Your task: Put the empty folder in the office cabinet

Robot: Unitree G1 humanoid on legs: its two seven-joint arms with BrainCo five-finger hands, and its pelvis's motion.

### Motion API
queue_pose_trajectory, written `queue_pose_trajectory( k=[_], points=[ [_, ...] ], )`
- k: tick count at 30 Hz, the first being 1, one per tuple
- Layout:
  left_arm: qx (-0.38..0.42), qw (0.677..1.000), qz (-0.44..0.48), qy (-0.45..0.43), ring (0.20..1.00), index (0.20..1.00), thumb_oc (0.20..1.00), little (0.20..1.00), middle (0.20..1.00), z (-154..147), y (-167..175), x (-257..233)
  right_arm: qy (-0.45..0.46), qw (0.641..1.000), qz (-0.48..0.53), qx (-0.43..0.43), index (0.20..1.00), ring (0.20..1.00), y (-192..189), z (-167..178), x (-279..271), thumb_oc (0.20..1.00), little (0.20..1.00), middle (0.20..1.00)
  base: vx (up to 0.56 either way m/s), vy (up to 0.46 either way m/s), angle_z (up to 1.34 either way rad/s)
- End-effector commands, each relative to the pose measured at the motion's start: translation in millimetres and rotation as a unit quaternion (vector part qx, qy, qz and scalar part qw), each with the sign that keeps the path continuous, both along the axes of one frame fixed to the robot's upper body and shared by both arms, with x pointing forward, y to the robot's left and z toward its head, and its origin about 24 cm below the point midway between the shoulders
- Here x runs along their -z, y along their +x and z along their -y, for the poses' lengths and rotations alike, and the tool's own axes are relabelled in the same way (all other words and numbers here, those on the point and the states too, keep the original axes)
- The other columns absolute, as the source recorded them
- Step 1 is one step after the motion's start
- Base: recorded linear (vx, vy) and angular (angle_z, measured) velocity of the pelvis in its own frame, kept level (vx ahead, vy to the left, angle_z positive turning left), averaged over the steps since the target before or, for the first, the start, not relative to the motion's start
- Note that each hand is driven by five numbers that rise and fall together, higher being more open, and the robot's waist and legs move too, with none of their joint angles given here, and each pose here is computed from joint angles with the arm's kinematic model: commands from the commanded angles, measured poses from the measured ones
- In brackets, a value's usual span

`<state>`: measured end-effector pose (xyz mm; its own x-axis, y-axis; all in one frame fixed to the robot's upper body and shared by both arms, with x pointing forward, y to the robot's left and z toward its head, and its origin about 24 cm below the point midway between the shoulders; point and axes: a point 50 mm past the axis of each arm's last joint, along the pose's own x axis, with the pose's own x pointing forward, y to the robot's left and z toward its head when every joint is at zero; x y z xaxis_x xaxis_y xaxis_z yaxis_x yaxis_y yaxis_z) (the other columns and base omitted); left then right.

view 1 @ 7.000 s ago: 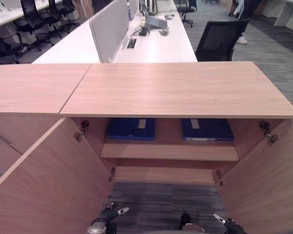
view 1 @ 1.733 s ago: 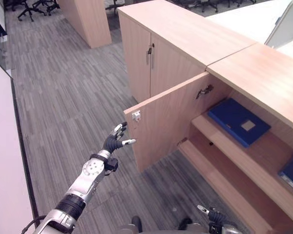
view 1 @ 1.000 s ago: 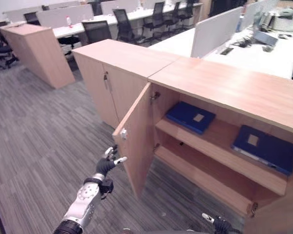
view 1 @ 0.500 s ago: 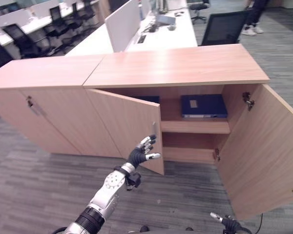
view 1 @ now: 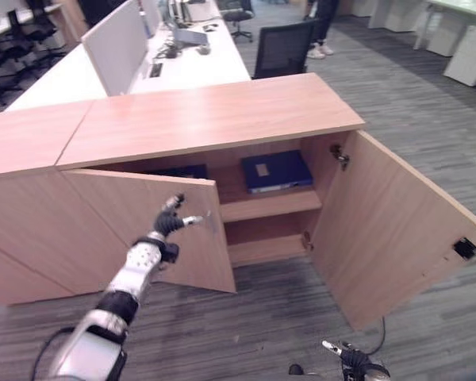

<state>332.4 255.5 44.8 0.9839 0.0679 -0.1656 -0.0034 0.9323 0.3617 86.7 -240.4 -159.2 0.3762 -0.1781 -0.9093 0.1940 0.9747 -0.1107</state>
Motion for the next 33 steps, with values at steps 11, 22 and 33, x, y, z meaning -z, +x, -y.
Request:
queue_pose_trajectory(
  k=[11, 22, 33],
  points=[
    [-0.098, 0.989, 0.105, 0.048, 1.0, 1.0, 1.0, 1.0, 1.0, -54, 43, -108, 0.001, 0.999, 0.04, 0.0, 1.0, 1.0, 19, 10, -8, 1.0, 1.0, 1.0, -0.01, 0.05, -0.43],
    [-0.13, 0.983, 0.112, 0.071, 1.0, 1.0, 1.0, 1.0, 1.0, -71, 43, -130, 0.0, 0.998, 0.05, 0.033, 1.0, 1.0, 19, 14, -9, 1.0, 1.0, 1.0, -0.03, -0.007, -0.31],
    [0.035, 0.992, 0.094, -0.074, 1.0, 1.0, 1.0, 1.0, 1.0, 39, -5, -13, 0.015, 0.994, 0.061, 0.094, 1.0, 1.0, 15, 4, -6, 1.0, 1.0, 1.0, -0.03, -0.021, 0.2]
  ],
)
